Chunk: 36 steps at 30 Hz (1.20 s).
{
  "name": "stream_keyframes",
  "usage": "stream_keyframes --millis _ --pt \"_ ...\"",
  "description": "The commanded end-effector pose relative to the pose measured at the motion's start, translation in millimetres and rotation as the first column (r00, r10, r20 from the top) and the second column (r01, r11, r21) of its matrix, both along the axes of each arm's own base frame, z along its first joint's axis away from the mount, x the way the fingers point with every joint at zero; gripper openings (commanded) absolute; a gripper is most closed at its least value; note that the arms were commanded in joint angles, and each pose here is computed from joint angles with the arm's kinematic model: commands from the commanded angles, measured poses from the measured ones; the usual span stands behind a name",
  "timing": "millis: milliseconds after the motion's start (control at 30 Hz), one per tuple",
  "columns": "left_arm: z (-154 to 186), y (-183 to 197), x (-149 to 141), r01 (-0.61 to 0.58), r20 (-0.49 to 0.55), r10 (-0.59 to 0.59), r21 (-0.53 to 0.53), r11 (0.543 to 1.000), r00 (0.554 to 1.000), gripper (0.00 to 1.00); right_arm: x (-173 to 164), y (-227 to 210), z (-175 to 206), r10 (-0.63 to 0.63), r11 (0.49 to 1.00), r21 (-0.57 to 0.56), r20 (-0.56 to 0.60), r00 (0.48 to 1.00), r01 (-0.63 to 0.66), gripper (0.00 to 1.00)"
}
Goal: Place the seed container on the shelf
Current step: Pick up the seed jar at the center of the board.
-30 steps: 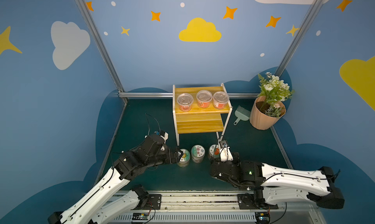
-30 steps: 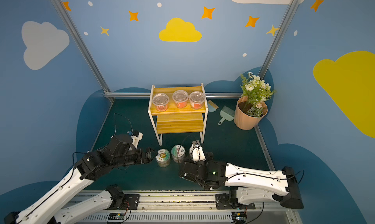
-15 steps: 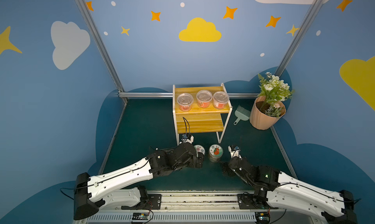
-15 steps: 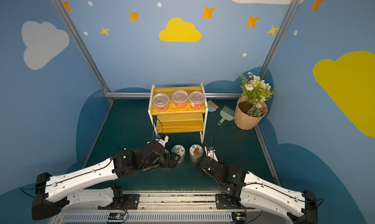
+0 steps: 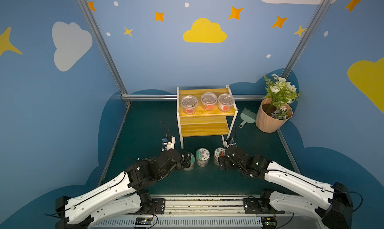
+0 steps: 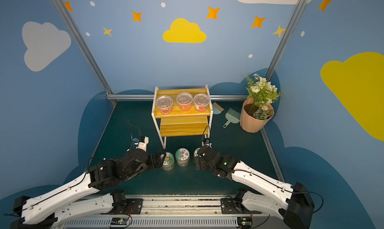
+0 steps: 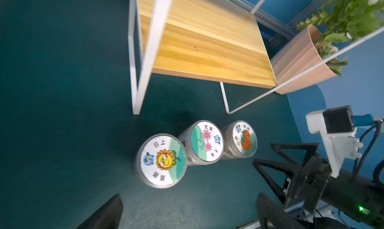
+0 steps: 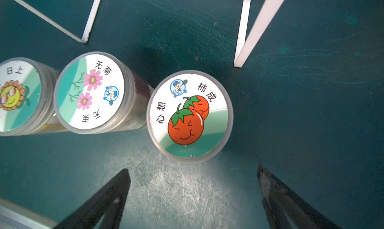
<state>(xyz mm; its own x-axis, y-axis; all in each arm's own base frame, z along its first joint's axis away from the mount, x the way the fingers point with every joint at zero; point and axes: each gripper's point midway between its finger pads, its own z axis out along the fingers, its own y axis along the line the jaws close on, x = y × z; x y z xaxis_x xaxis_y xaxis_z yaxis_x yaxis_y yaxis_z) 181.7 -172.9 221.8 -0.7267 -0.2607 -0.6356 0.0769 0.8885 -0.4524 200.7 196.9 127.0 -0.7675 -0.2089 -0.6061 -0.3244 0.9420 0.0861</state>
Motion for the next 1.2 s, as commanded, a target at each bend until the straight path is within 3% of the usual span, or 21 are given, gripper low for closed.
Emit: stream_keyframes --millis 0,167,467,800,1167 --pt "-8 33 -7 -0.077 -0.009 0.078 0.028 0.997 0.997 1.0 8 11 4 0.025 0.998 0.051 0.051 0.998 -0.028 0.98" --pt "-8 44 -12 -0.079 -0.004 0.08 0.033 0.996 0.997 1.0 0 29 -12 0.141 0.977 0.145 0.112 0.984 -0.157 0.98" --pt "-3 30 -6 -0.026 0.021 0.024 0.057 0.998 0.999 1.0 -15 19 -40 0.121 0.968 0.206 0.129 0.984 -0.146 0.98" --pt "4 27 0 -0.016 0.073 0.011 0.065 0.998 0.997 1.0 -16 18 -83 0.124 0.965 0.211 0.156 0.98 -0.155 0.98" --pt "3 28 2 -0.02 0.081 0.014 0.074 0.997 0.997 1.0 -8 28 -110 0.174 0.974 0.121 0.148 0.974 -0.192 0.98"
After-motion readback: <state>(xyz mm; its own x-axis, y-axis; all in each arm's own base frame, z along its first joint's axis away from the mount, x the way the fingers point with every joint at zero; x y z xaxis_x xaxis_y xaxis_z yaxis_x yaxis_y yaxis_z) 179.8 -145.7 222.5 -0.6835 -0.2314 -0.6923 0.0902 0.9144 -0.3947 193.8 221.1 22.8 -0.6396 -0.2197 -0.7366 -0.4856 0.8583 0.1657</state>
